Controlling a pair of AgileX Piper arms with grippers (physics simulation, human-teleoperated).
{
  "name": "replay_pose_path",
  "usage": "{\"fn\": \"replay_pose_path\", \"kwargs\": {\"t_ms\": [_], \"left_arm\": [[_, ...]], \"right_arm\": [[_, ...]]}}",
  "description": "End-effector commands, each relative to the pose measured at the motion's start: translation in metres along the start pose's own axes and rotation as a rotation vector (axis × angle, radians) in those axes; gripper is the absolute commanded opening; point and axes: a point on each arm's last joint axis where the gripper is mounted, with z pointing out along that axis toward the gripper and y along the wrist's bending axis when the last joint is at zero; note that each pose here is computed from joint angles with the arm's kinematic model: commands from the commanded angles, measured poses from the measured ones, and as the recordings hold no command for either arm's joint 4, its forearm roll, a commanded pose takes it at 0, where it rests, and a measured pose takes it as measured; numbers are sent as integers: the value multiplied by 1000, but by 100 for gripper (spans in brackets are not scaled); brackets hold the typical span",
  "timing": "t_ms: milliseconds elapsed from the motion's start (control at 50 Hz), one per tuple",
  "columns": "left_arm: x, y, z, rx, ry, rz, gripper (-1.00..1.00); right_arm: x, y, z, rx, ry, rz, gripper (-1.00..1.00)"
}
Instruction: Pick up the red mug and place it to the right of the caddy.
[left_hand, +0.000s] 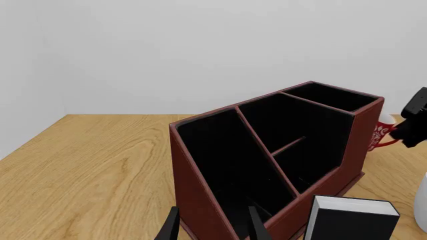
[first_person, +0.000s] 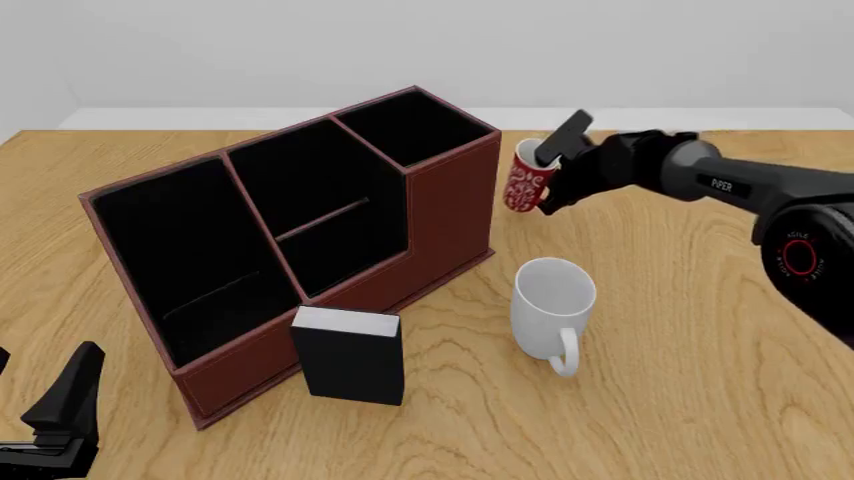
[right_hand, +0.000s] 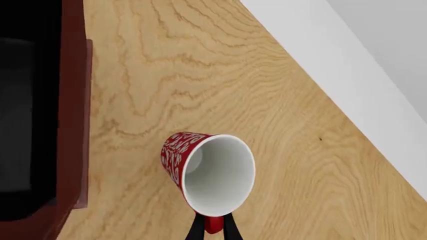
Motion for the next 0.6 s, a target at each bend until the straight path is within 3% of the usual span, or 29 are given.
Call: {"fn": "replay_pose_path", "kwargs": {"t_ms": [20,600], "left_arm": [[0,0,0,0,0,0,100],[0,0,0,0,0,0,100]], "right_arm": [[-7,4,6,-5,-15,16,-100],[-3,12,15,-27,6,2,-100]]}}
